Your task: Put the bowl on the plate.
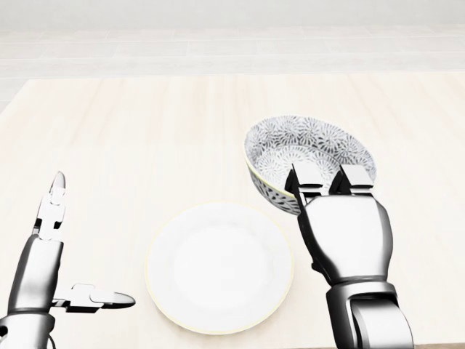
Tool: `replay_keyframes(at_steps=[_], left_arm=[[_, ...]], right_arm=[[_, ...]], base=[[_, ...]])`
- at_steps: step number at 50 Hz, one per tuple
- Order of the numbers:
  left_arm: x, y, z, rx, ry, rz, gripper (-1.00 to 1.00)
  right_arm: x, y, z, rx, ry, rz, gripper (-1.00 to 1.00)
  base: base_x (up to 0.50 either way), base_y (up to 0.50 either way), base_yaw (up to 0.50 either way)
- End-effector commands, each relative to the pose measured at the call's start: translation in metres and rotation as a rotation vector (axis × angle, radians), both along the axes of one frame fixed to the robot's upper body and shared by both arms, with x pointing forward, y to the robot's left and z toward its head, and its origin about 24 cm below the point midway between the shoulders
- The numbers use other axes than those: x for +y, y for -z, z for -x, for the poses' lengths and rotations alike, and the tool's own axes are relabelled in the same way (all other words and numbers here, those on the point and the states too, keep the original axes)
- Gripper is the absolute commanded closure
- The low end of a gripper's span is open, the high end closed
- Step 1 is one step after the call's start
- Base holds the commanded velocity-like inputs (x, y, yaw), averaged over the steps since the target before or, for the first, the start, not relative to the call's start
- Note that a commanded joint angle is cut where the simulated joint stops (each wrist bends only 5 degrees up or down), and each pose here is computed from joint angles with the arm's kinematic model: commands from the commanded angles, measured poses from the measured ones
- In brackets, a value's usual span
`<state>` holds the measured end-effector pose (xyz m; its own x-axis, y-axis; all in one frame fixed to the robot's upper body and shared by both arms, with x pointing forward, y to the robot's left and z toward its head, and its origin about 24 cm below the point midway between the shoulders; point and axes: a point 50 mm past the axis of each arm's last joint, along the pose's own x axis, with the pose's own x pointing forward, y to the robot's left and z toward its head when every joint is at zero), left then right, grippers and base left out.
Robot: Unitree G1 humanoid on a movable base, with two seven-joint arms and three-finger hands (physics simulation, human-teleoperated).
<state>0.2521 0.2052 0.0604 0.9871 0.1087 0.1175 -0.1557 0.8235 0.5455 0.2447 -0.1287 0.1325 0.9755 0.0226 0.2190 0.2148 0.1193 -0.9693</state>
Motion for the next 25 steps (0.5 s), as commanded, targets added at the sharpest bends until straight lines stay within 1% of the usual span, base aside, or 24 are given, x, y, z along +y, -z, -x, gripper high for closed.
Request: replay_keyframes(at_steps=[1, 5, 8, 15, 18, 22, 25], left_arm=[[0.002, 0.001, -0.001, 0.005, -0.006, -0.001, -1.00], [0.002, 0.002, -0.001, 0.006, -0.009, -0.001, -1.00], [0.002, 0.002, -0.002, 0.009, -0.010, 0.001, -1.00], [0.003, 0.011, -0.003, 0.038, -0.022, -0.007, -1.00], [0.003, 0.010, -0.004, 0.036, -0.018, -0.005, -1.00], [0.002, 0.016, -0.007, 0.058, -0.027, -0.009, -1.00], [0.001, 0.016, -0.007, 0.058, -0.024, -0.009, -1.00]], right_arm=[[0.019, 0.000, 0.004, -0.084, -0.064, -0.047, 1.00], [0.025, 0.002, 0.001, -0.097, -0.085, -0.081, 1.00], [0.030, 0.013, -0.003, -0.069, -0.100, -0.095, 1.00], [0.034, 0.015, -0.006, -0.080, -0.119, -0.112, 1.00], [0.035, 0.015, -0.005, -0.095, -0.121, -0.123, 1.00], [0.037, 0.020, 0.000, -0.096, -0.128, -0.134, 1.00], [0.038, 0.021, 0.002, -0.094, -0.133, -0.139, 1.00]], base=[[0.00, 0.00, 0.00], [0.00, 0.00, 0.00], [0.00, 0.00, 0.00], [0.00, 0.00, 0.00], [0.00, 0.00, 0.00], [0.00, 0.00, 0.00], [0.00, 0.00, 0.00]])
